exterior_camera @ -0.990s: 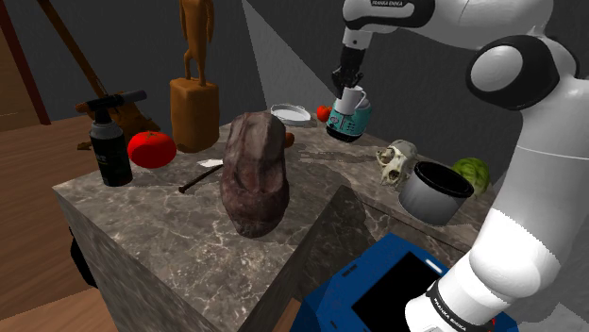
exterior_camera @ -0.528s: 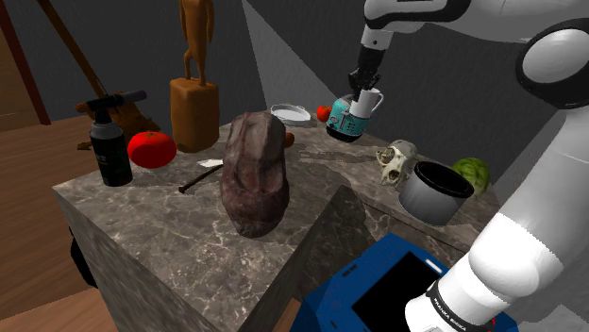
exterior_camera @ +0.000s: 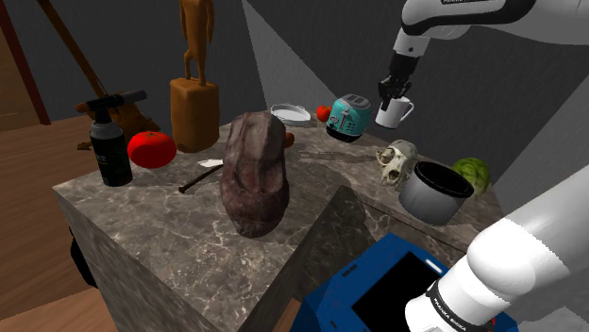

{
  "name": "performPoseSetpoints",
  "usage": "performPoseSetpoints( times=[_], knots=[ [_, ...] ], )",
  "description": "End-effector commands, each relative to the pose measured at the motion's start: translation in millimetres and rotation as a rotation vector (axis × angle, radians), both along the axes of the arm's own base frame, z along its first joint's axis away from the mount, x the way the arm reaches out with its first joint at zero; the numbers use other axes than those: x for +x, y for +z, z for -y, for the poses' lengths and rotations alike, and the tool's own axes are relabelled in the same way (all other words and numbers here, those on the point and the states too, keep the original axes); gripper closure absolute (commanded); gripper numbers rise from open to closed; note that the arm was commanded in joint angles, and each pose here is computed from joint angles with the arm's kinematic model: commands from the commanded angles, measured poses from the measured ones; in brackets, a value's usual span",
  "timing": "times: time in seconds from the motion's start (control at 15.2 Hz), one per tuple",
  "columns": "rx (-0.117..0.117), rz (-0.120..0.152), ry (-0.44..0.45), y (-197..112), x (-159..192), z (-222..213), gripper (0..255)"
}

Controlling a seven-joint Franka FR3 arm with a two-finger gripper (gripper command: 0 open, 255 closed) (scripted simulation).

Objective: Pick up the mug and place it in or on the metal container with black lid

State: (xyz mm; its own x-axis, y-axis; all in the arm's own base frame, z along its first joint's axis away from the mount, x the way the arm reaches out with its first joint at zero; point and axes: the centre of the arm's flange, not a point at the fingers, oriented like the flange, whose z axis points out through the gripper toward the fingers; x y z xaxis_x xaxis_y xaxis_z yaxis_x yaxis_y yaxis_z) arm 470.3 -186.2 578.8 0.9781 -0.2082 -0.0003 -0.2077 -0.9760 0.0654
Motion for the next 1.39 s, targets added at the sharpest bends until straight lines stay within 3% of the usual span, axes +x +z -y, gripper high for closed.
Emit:
performPoseSetpoints(
  times=[0.0, 1.19, 1.32],
  knots=[
    [0.0, 0.0, 0.001, 1.7, -26.5, 6.4, 255],
    [0.0, 0.0, 0.001, 14.6, -257.8, 62.8, 255],
    [0.0, 0.0, 0.001, 4.1, -257.8, 62.8, 255]
  ],
)
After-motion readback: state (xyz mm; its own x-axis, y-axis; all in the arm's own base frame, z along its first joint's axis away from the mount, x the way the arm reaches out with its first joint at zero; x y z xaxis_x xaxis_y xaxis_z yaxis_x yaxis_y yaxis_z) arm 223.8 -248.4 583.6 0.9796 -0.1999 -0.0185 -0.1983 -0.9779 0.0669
